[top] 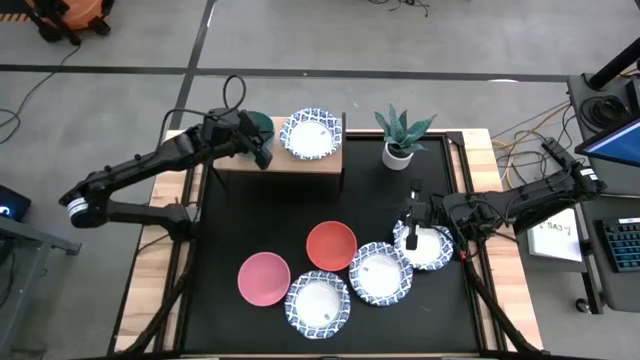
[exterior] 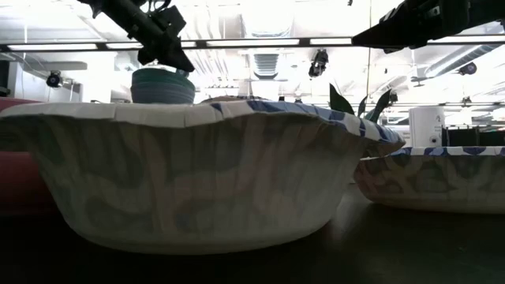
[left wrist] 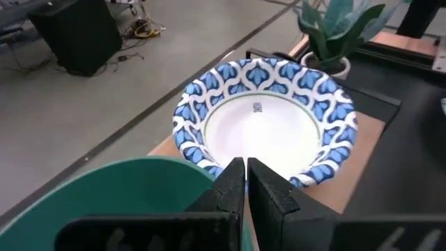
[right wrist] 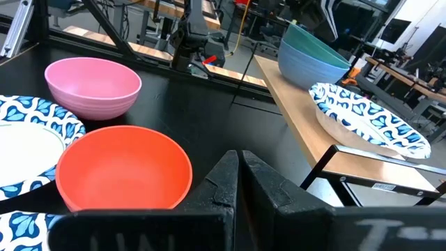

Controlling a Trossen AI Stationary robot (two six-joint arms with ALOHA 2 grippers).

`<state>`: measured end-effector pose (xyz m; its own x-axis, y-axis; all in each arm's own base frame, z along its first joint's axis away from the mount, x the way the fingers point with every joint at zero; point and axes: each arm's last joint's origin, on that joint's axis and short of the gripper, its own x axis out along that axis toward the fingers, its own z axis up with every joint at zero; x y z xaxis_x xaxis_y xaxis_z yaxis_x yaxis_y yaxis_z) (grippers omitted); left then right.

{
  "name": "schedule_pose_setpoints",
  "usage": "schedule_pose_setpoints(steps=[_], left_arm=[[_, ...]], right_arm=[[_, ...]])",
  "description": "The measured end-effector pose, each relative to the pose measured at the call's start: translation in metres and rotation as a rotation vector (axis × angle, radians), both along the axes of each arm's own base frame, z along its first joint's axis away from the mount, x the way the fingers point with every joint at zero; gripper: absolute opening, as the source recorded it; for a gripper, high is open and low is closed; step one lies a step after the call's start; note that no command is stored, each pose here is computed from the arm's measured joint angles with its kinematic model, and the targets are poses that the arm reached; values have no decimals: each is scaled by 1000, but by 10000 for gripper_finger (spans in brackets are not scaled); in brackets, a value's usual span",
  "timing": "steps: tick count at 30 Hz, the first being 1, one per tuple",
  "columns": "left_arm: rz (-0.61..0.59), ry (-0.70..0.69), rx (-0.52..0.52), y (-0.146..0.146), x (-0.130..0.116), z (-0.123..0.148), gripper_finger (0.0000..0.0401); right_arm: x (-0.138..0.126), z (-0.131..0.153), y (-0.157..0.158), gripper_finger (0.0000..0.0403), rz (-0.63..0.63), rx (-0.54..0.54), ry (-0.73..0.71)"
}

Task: Place and stack bowls onto a shelf
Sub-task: Stack the green bowl on top of the blue bowl on the shelf, then stack the middle white patterned bowl on top of the other white patterned bowl on the shelf

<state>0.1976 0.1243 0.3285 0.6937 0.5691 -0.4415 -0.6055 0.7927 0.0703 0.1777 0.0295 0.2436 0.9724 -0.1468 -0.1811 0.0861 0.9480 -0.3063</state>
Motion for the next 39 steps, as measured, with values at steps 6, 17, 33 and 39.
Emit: schedule_pose_setpoints(steps=[6,17,33,39], left_arm=[[-23,28,-22,-9,-10,2,0],[88,-75,81,-35,-61,4,0],[113,-161,57,-39,-68,-36,0],[59,-235,57,-42,-68,-13,0]], right_arm=[[0,0,0,9,0,1,0],[0,0,0,9,0,0,0],[0,0,0,9,-2,11,-1],[0,0,0,9,-7,37,-8]])
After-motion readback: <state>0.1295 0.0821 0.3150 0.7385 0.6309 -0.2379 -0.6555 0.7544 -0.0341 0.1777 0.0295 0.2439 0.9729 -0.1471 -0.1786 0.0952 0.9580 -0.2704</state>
